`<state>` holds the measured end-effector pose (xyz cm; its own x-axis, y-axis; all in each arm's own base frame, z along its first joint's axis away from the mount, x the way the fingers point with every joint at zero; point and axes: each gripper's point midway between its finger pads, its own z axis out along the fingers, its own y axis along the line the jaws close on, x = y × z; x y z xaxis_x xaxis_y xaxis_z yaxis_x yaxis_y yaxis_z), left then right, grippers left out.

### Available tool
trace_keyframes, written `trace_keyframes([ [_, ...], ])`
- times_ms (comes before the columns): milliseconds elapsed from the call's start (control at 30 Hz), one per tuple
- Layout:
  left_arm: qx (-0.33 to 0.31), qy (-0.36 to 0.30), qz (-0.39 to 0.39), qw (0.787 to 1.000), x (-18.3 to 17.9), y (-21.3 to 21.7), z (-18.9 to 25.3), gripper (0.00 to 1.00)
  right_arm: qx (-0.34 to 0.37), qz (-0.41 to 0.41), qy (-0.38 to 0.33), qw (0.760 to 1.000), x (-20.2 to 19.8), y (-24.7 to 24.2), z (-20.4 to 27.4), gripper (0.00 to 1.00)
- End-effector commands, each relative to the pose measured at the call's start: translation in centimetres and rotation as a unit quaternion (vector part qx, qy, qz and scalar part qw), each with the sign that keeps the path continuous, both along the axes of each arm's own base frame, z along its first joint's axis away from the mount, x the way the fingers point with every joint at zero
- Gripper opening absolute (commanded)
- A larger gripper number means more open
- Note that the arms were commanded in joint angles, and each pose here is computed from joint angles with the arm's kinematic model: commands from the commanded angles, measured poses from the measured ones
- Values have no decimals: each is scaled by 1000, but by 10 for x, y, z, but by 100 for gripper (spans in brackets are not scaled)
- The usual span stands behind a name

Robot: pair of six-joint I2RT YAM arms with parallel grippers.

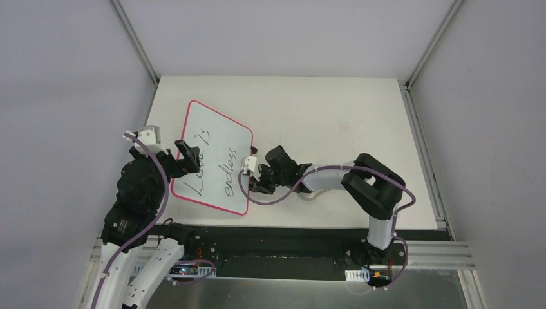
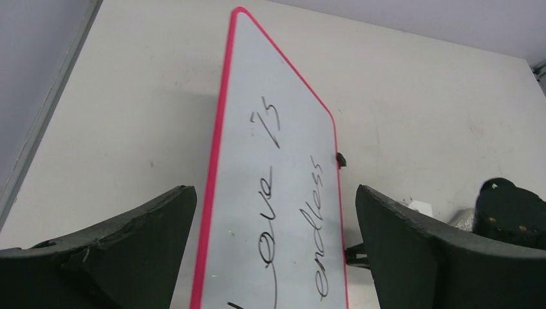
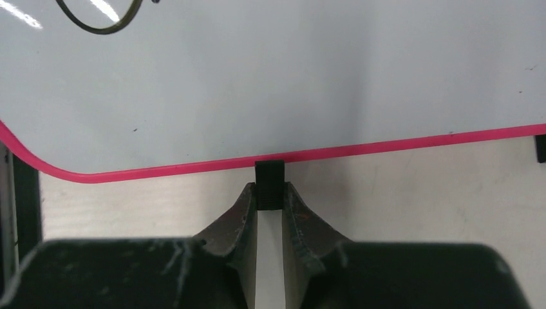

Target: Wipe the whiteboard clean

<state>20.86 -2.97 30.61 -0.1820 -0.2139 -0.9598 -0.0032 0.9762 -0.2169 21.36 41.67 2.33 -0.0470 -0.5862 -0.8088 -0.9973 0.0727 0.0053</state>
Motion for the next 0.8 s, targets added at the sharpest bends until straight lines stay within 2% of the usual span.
trace_keyframes([
  [0, -14, 4, 24, 1000, 7, 5, -2, 99, -53, -48, 43, 997, -24, -52, -18, 0],
  [200, -19, 42, 8, 999, 16, -6, -12, 99, -39, -70, 82, 993, -41, -81, -19, 0],
  [400, -31, 112, -25, 993, 15, -22, -34, 99, -47, -164, 102, 980, -30, -104, -28, 0],
  [567, -40, 152, -60, 986, 6, -35, -53, 99, -21, -260, 95, 961, -15, -124, -17, 9],
  [733, -43, 170, -85, 981, 2, -43, -62, 99, 7, -344, 95, 934, 8, -138, -3, 9],
  [767, -48, 168, -97, 980, 2, -48, -62, 99, 7, -350, 98, 932, 9, -139, -2, 15],
])
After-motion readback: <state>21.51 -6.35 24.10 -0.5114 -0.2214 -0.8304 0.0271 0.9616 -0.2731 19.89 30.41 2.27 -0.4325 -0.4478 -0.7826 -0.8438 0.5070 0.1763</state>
